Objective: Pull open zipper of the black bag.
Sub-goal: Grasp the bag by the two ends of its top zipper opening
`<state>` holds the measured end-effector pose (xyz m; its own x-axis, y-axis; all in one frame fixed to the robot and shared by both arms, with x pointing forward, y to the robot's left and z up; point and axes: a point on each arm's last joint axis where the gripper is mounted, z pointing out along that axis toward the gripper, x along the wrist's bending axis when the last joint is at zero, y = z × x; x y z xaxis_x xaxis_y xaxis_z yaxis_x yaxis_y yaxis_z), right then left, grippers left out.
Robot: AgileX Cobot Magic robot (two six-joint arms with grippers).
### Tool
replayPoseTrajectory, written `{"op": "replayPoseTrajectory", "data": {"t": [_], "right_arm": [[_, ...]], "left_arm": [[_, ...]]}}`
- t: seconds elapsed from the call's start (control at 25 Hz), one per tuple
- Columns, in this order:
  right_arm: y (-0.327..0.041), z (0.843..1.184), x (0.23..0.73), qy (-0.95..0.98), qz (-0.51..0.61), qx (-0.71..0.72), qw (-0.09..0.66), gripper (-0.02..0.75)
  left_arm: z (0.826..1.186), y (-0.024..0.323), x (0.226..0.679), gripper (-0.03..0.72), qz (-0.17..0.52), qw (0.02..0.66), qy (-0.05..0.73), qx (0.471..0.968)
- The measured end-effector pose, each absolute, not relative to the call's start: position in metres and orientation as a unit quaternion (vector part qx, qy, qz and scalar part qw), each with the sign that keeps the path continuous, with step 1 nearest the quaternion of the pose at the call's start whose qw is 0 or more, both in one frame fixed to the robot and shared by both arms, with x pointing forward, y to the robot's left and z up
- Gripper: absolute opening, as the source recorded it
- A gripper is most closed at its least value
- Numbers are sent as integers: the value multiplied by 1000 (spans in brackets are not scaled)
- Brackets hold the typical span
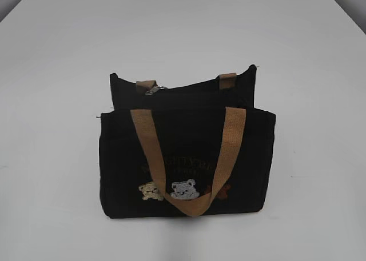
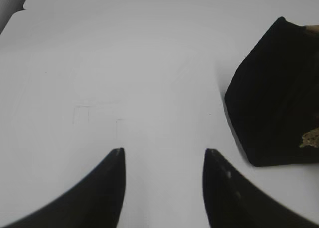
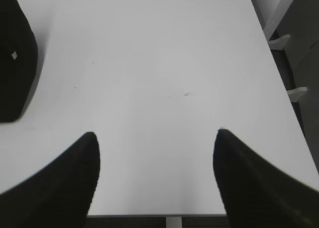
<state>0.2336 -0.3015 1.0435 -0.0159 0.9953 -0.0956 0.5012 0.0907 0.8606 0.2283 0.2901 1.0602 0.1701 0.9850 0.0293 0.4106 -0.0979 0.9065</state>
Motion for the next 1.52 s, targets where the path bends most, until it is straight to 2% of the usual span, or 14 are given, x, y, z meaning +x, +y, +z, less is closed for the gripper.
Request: {"op": "replayPoseTrajectory", "data": {"t": [1.2,1.28,1.36,1.52], "right_arm": [[-301,1044,234,634,326,590,379,550],[-301,1044,234,634,326,590,379,550],[-301,1045,233,632,330,588,381,550],[-299,1075,249,602,388,558,420,550]], "left_arm": [[1060,289,229,363,351,405,538,651],[1066,286,234,351,339,422,537,648],[1081,281,245,346,323,465,531,631],[1102,270,279,342,252,541,548,587]]}}
